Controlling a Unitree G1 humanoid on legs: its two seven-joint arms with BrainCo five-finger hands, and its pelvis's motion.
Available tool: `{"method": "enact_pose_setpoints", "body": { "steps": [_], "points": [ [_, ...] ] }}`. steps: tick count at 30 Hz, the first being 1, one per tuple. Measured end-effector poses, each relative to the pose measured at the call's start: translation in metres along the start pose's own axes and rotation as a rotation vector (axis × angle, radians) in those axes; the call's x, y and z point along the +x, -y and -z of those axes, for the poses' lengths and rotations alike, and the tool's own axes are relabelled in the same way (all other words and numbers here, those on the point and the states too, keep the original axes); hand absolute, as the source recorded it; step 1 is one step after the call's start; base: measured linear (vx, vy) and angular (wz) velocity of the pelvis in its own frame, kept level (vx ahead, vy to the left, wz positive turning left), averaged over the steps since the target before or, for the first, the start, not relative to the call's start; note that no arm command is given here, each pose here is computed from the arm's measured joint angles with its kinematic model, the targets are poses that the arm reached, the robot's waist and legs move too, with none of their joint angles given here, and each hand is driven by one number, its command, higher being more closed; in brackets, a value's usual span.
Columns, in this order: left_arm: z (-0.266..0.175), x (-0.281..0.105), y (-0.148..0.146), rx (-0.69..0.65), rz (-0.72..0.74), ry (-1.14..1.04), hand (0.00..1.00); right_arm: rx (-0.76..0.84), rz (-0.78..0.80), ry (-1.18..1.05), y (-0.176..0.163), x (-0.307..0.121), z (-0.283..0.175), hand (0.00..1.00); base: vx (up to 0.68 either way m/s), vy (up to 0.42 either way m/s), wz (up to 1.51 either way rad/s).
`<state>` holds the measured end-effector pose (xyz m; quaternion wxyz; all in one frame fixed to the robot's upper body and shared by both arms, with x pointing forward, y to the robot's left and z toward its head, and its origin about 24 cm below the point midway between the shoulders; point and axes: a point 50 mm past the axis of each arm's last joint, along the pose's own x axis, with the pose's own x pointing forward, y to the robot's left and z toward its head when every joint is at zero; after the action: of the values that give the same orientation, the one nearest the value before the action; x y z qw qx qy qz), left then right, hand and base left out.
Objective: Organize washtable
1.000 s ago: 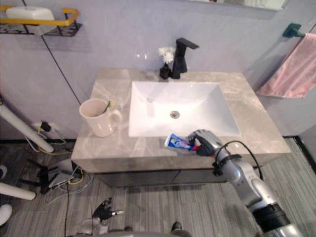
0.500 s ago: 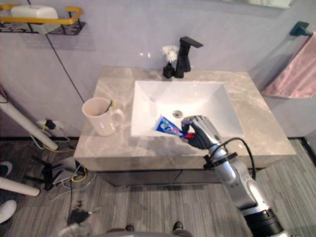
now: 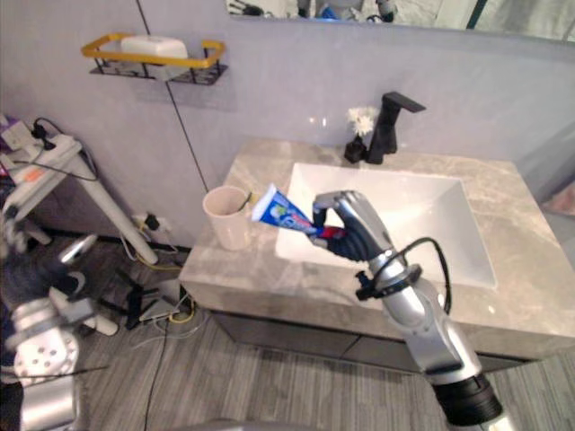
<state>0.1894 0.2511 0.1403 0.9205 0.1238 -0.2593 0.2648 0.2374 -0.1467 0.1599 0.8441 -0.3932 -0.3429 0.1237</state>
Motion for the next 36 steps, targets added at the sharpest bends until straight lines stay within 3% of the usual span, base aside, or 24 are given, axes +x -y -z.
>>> {"method": "enact_pose_setpoints", "body": {
  "steps": [4,11,21,33,34,36],
  "points": [
    [-0.031,0.001,0.044,-0.333,0.160,0.104,0.00,0.043,-0.011,0.029,-0.009,0.007,-0.007,1.00,-0.03,-0.013,0.01],
    [-0.050,-0.004,0.090,-0.653,0.363,0.087,0.00,0.064,0.036,0.114,-0.010,0.029,-0.021,1.00,-0.08,-0.041,0.04],
    [-0.059,-0.016,0.130,-0.936,0.566,-0.027,0.00,0.088,0.044,0.161,-0.021,0.044,-0.031,1.00,-0.08,-0.037,0.00],
    [-0.064,-0.029,0.154,-1.014,0.677,-0.094,0.00,0.088,0.013,0.155,-0.029,0.052,-0.030,1.00,-0.01,0.002,-0.03],
    [-0.064,-0.029,0.155,-1.020,0.678,-0.100,1.00,0.094,0.015,0.154,-0.030,0.052,-0.030,1.00,0.00,0.000,0.00],
    [-0.065,-0.031,0.158,-1.027,0.691,-0.110,1.00,0.097,0.015,0.152,-0.031,0.052,-0.030,1.00,-0.02,-0.003,0.00]
  ]
}}
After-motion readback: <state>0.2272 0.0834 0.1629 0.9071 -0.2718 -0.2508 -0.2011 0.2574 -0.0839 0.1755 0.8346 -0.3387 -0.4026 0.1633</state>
